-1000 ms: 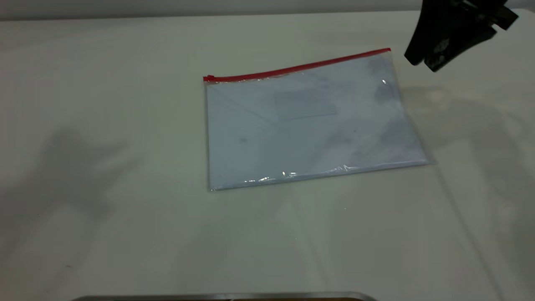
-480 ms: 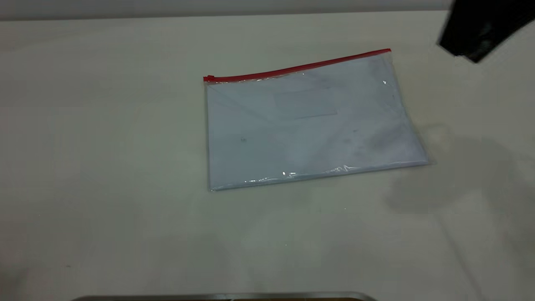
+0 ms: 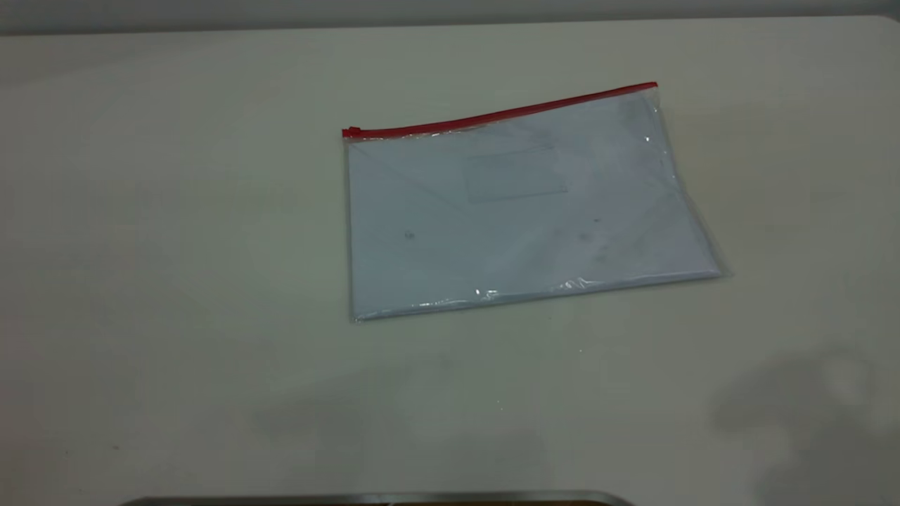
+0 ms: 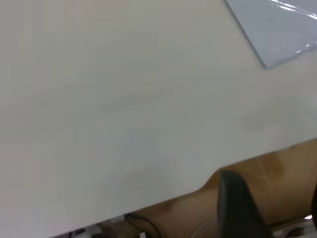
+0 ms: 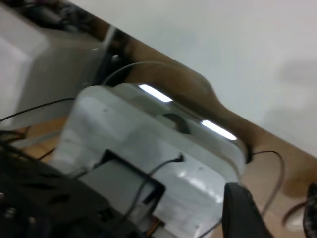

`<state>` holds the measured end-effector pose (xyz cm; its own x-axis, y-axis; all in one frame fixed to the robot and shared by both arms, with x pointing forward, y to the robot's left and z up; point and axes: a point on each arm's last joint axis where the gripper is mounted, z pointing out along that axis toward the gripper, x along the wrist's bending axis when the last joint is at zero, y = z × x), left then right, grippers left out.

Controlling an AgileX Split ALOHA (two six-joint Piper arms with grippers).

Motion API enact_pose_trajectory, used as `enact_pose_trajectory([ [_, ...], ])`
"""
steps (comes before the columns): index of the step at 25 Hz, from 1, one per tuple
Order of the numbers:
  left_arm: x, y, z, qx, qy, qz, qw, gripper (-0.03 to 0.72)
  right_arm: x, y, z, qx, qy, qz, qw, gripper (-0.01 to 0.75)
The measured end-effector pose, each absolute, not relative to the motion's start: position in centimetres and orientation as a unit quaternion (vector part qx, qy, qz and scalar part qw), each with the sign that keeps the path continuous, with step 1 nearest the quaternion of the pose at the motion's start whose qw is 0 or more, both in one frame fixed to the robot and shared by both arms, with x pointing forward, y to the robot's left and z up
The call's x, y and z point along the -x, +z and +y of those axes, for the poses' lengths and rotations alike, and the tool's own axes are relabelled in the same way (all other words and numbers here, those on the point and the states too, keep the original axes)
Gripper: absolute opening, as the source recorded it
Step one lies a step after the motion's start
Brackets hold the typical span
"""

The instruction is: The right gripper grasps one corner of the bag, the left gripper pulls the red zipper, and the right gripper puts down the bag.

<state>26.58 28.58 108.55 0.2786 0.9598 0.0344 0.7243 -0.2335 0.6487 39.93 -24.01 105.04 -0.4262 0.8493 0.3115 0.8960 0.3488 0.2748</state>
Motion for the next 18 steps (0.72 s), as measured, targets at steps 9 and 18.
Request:
enact_pose_trajectory([
  [9,-24.2,104.4,28.5,-0.726,0.225,0.584,0.285,0.424,-30.9,102.6,-28.4,0.618,-0.183,-0.753,-0.133,0.348],
  [18,-24.2,103.4,28.6,-0.709,0.223,0.603,0.291,0.424,-27.3,103.9,-29.3,0.609,-0.278,-0.704,-0.238,0.346],
])
